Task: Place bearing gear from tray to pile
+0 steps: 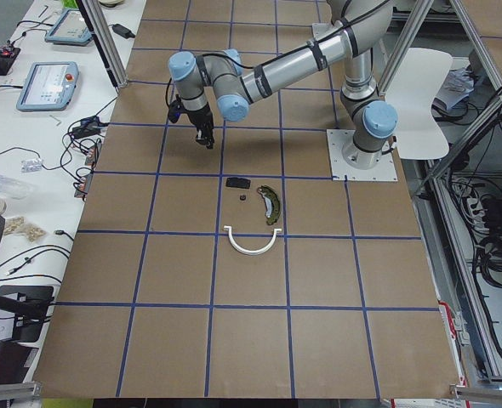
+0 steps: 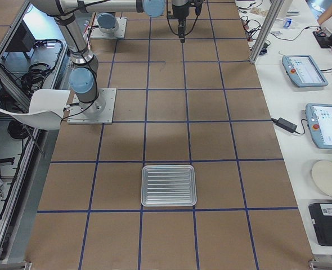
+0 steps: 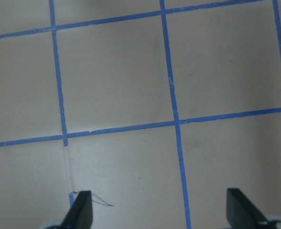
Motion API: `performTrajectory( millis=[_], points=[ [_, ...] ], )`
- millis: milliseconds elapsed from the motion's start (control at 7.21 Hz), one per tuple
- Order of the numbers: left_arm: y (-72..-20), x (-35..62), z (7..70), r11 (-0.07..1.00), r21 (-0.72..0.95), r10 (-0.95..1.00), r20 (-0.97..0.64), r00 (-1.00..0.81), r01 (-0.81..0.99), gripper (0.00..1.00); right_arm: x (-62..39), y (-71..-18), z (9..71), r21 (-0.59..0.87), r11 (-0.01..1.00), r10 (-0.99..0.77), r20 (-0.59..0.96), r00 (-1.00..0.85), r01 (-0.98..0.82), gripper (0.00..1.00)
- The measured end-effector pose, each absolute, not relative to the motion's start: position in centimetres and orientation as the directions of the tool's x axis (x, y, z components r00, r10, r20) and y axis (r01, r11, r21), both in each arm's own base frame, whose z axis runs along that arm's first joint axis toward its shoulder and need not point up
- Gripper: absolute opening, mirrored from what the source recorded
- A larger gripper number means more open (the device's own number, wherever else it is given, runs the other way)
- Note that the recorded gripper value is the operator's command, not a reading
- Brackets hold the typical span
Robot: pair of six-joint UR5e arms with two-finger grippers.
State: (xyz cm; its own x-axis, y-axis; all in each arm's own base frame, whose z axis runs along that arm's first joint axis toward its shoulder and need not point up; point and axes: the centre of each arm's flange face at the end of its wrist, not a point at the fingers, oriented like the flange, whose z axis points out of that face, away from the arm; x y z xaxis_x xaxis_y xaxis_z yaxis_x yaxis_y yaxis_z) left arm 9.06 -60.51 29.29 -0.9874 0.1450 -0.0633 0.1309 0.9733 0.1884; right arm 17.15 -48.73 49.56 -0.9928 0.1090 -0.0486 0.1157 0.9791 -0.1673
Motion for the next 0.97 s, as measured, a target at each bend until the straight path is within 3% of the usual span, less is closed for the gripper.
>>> performTrajectory(
  millis=[554,970],
  points=[
    [-55.6,21.8,25.8,0.967,0.215,0.139,-0.004,-0.99,0.135,0.0,17.2,-48.7,49.6,-0.168,0.979,0.109,-0.049,-0.993,0.115,1.0],
    [-54.0,23.5,22.9,0.962,0.219,0.159,0.019,-0.987,0.16,0.0,17.1,-48.6,49.9,-0.177,0.977,0.108,-0.051,-0.993,0.116,1.0]
  ],
)
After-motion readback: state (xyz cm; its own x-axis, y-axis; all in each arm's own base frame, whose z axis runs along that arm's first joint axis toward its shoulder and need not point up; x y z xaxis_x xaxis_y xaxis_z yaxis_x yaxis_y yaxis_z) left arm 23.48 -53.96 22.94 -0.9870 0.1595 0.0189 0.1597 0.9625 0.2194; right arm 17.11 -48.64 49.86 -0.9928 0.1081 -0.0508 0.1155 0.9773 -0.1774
